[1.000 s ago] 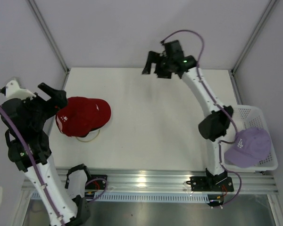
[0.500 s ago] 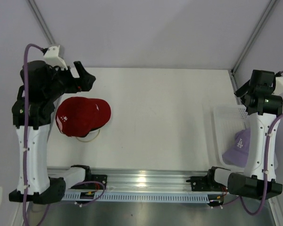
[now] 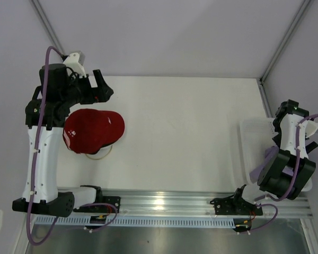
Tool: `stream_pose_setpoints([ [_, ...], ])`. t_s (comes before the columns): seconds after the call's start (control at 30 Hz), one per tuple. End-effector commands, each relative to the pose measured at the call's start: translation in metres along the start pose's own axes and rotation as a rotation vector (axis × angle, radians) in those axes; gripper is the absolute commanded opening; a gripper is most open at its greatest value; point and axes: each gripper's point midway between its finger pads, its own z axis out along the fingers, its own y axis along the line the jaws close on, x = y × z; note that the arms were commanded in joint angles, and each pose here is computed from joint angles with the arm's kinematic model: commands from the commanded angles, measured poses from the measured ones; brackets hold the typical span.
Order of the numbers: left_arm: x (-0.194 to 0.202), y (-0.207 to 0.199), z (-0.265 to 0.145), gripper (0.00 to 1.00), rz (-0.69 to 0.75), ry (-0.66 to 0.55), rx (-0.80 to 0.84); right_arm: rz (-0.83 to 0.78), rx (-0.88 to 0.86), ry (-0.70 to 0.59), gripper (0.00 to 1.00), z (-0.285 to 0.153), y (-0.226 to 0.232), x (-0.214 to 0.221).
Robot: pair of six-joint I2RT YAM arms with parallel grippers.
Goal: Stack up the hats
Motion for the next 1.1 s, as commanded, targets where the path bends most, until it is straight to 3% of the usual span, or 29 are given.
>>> stream_pose_setpoints([
  [0.0,-0.013,-0.009,-0.008,1.00,0.024,-0.046,0.027,0.059,0.009,-0.082,0.97,0.005,-0.001,-0.017],
  [0.27,-0.008,-0.002,-0.020,1.00,0.027,-0.073,-0.013,0.017,-0.045,-0.070,0.88,0.028,0.027,-0.003],
  [0.37,-0.006,0.000,-0.023,1.00,0.029,-0.072,-0.026,0.031,-0.097,-0.070,0.63,0.028,0.036,-0.001],
  [0.4,-0.007,0.000,-0.024,1.00,0.033,-0.074,-0.027,0.046,-0.109,-0.074,0.46,0.027,0.035,-0.001],
  [0.47,-0.007,0.001,-0.025,0.99,0.033,-0.077,-0.034,0.057,-0.141,-0.079,0.29,0.022,0.036,-0.002],
  [0.5,-0.007,0.001,-0.027,1.00,0.033,-0.082,-0.035,0.065,-0.152,-0.082,0.13,0.019,0.035,-0.003],
  [0.57,-0.009,-0.001,-0.028,0.99,0.035,-0.088,-0.031,0.086,-0.208,-0.096,0.00,0.003,0.034,-0.011],
  [0.73,-0.014,-0.007,-0.031,1.00,0.034,-0.097,-0.005,0.100,-0.542,-0.210,0.00,-0.073,0.048,-0.039],
  [0.77,-0.015,-0.008,-0.032,1.00,0.033,-0.098,0.000,0.075,-0.724,-0.242,0.00,-0.113,0.059,-0.042],
  [0.83,-0.016,-0.011,-0.033,0.99,0.031,-0.094,0.016,0.009,-0.888,-0.339,0.00,-0.160,0.066,-0.052],
  [0.9,-0.015,-0.014,-0.035,0.99,0.035,-0.090,0.031,-0.152,-1.142,-0.464,0.00,-0.226,0.077,-0.046],
  [1.0,-0.012,-0.018,-0.035,1.00,0.041,-0.071,0.053,-0.403,-1.551,-0.526,0.02,-0.317,0.086,-0.015],
  [1.07,-0.011,-0.018,-0.033,0.99,0.041,-0.061,0.054,-0.551,-1.749,-0.484,0.01,-0.357,0.097,0.010],
])
